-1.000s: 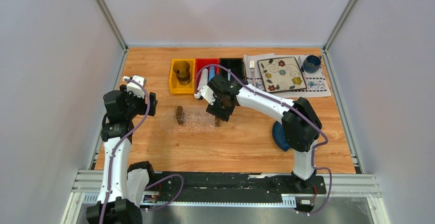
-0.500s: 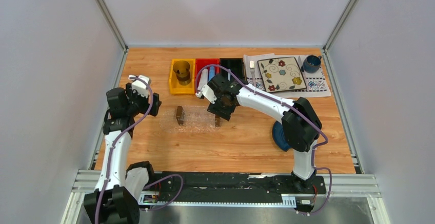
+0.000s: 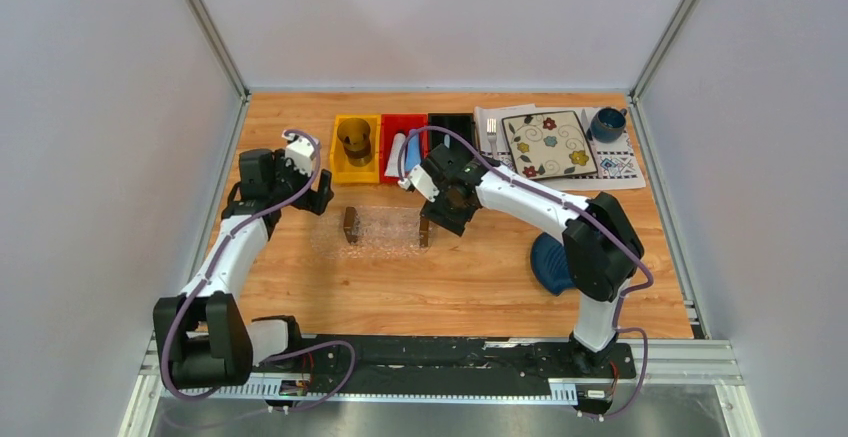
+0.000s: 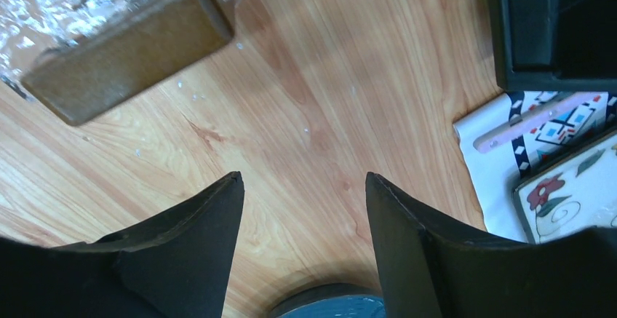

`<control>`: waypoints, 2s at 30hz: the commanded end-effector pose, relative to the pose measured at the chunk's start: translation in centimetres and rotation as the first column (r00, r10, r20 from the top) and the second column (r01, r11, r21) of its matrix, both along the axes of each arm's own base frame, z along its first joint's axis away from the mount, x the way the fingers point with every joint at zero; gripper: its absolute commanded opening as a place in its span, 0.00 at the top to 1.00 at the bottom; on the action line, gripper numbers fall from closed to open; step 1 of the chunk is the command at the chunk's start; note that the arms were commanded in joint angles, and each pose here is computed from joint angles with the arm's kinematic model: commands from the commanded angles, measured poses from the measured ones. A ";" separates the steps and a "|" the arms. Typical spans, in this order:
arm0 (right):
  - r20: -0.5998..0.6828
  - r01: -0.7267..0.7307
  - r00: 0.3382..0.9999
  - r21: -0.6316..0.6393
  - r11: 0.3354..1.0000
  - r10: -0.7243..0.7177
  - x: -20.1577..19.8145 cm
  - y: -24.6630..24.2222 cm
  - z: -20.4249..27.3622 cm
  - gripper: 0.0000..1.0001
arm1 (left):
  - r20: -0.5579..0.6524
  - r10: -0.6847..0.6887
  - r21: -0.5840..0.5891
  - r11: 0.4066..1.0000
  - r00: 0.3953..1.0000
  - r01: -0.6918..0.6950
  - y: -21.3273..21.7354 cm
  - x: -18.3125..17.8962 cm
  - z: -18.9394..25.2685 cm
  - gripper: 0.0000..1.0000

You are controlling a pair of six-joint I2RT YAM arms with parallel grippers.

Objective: Prepare toiletry sets of a toothbrush and toothpaste on the tray

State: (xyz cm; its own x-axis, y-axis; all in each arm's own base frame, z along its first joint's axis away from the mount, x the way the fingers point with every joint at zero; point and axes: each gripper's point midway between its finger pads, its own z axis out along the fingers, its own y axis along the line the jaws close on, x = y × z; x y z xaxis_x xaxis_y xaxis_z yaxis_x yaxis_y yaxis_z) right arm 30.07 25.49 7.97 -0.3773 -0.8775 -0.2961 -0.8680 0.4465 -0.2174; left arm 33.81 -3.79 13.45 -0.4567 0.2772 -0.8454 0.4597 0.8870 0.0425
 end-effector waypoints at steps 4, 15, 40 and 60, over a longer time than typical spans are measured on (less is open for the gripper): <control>0.091 0.044 0.995 0.075 0.996 -0.051 0.9 -0.4 2.4 0.33 | 0.056 0.004 0.021 1.000 0.998 -0.005 -0.9 3.1 1.9 0.10; 0.096 0.050 0.994 0.076 0.996 -0.057 0.8 -0.9 2.3 0.33 | -0.012 -0.030 0.046 0.998 0.999 0.030 -3.0 3.8 -0.6 0.11; 0.089 0.057 0.994 0.077 0.995 -0.064 0.9 -1.5 1.9 0.33 | -0.074 -0.071 0.086 0.993 0.995 0.078 -4.0 1.2 -3.5 0.12; 0.093 0.064 0.993 0.076 0.995 -0.071 0.9 -1.7 2.0 0.32 | 0.028 0.004 0.118 0.993 1.000 -0.008 -2.8 3.2 -0.1 0.12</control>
State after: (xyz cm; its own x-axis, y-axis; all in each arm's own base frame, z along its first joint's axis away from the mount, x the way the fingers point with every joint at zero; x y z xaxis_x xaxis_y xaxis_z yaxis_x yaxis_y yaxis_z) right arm 30.36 23.46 8.05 -0.4078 -0.8516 -0.3292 -0.8357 0.4934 -0.2412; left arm 34.46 -6.78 8.85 -0.5314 0.3861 -0.7540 0.4937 0.8645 0.0948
